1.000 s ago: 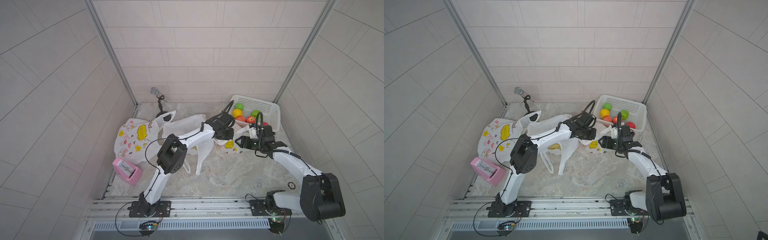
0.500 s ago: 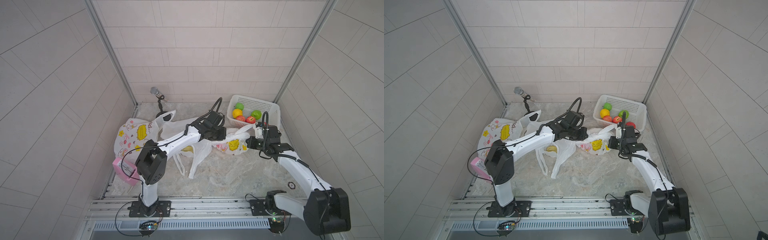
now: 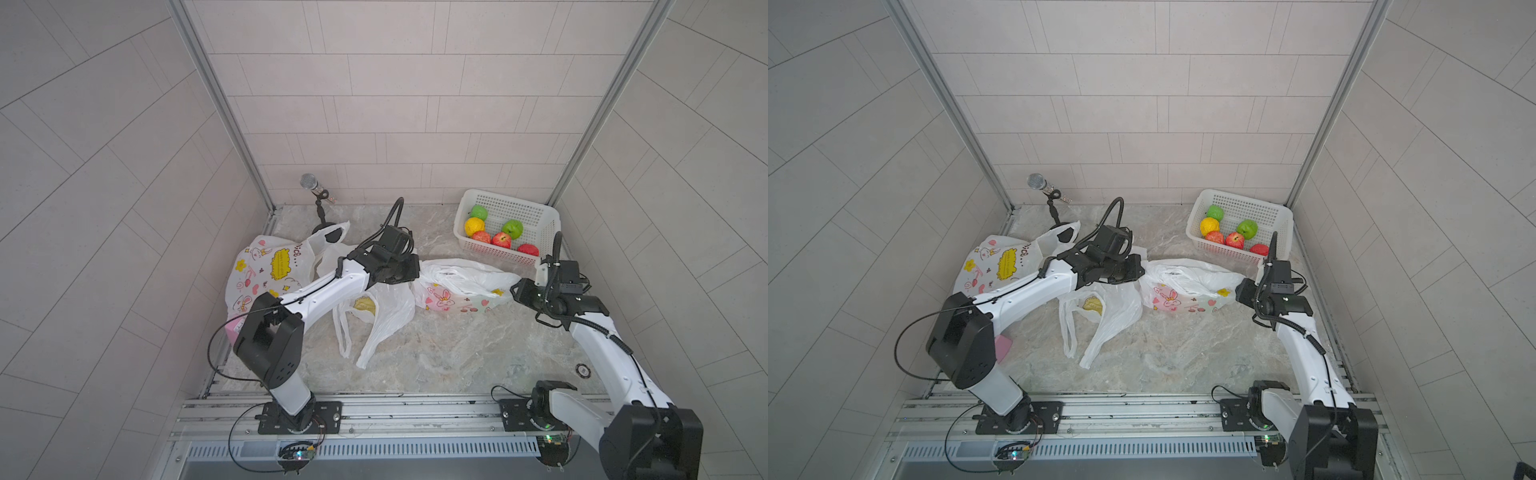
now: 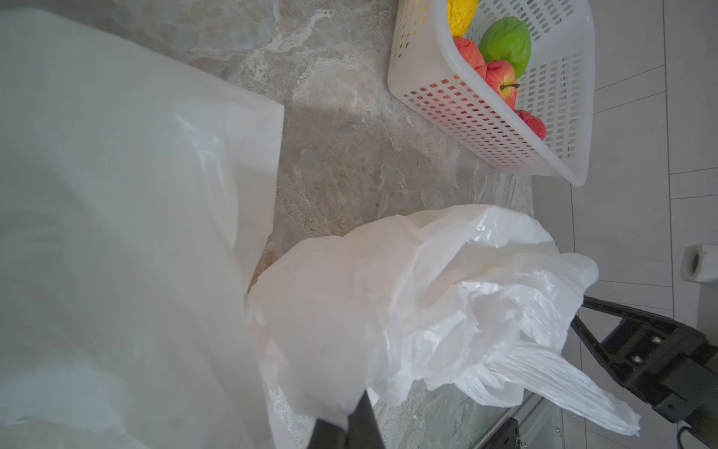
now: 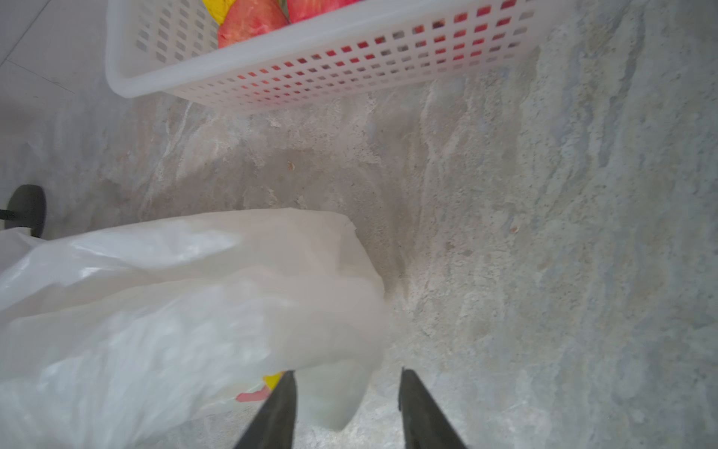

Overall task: Untie the knot of a plastic bag & take out the apple
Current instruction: Untie the plastic bag at the center of the board.

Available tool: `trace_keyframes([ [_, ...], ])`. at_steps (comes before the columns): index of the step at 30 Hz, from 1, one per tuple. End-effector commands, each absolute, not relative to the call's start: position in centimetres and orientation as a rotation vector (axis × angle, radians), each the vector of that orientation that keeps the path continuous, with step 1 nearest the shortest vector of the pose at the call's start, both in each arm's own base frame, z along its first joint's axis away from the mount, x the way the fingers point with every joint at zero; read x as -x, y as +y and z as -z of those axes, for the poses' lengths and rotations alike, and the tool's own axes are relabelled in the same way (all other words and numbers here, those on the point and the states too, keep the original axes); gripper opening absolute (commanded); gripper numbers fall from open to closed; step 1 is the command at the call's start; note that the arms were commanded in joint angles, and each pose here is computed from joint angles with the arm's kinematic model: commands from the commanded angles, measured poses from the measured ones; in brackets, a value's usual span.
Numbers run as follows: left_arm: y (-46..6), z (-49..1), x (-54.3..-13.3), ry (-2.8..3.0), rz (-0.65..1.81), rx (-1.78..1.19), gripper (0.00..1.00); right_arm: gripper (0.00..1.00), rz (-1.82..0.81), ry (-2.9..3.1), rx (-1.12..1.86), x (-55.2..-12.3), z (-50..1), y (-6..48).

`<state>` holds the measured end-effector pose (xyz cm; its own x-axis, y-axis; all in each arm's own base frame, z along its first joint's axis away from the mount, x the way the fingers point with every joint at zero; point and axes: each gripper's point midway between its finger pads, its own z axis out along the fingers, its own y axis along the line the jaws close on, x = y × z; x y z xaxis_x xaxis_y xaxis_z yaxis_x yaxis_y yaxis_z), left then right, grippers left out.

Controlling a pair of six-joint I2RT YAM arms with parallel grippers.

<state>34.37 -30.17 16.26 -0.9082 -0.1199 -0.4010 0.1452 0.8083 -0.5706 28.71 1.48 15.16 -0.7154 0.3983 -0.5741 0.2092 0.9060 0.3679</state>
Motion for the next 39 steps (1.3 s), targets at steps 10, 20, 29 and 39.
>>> trace_keyframes([
  [10,-31.5,-19.0,-33.9,2.490,1.016,-0.010,0.00,0.71,-0.761,2.237,-0.209,-28.6,-18.0,11.4],
  [20,-32.7,-20.2,-32.8,2.462,1.090,-0.067,0.00,0.88,-0.658,2.328,-0.397,-29.4,-13.1,11.1],
  [29,-31.6,-21.5,-32.2,2.485,1.021,-0.196,0.00,0.35,-0.596,2.259,-0.608,-29.0,-11.5,5.4],
  [39,-32.4,-24.0,-34.1,2.434,1.082,-0.205,0.00,0.00,-0.703,2.161,-0.579,-30.8,-15.8,3.3],
])
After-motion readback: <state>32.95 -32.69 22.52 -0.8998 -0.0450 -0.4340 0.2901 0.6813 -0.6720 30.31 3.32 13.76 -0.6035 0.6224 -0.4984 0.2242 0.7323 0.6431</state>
